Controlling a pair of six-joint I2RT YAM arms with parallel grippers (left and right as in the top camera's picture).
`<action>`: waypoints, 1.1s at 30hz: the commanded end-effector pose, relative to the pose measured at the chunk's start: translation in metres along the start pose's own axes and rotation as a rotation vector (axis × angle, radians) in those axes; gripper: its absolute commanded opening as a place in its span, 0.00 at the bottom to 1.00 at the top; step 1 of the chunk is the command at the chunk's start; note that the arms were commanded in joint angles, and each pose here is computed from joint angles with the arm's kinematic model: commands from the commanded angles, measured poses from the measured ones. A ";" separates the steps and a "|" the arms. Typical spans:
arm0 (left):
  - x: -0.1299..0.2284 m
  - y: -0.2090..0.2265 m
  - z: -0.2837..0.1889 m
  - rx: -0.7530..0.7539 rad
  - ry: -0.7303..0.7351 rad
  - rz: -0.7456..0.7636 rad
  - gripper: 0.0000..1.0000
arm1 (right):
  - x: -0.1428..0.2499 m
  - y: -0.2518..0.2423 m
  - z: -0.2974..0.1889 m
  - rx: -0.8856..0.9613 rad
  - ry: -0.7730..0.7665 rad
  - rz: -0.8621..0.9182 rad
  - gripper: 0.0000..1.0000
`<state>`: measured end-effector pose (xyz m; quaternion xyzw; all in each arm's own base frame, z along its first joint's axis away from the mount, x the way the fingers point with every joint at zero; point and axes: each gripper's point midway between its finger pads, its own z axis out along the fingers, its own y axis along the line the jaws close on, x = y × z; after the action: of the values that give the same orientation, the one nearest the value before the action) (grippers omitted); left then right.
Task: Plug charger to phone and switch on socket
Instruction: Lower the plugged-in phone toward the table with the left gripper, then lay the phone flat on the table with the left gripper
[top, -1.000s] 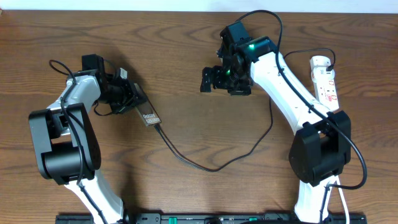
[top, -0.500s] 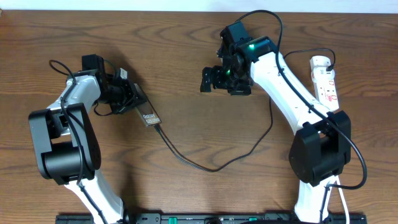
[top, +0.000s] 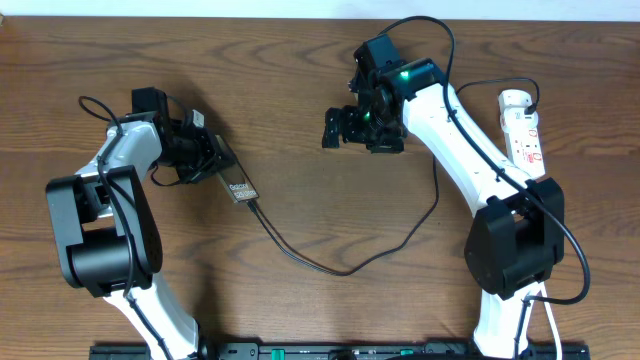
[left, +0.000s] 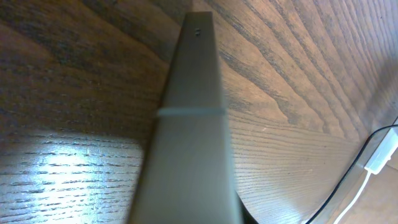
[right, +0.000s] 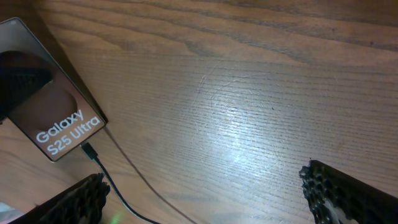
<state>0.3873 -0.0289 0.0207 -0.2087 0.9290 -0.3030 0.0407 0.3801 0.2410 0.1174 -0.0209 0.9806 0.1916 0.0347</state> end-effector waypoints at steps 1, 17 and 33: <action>0.001 0.010 0.005 -0.035 0.007 0.006 0.07 | -0.004 0.006 -0.003 -0.002 -0.018 -0.024 0.99; 0.000 0.016 0.010 -0.056 0.010 0.000 0.07 | -0.005 0.006 -0.003 -0.004 -0.024 -0.026 0.99; -0.001 0.018 0.010 -0.066 0.008 0.000 0.08 | -0.005 0.007 -0.003 -0.005 -0.023 -0.027 0.99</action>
<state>0.3861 -0.0264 0.0132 -0.2136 0.9311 -0.2938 0.0347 0.3812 0.2418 0.1178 -0.0216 0.9803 0.1928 0.0372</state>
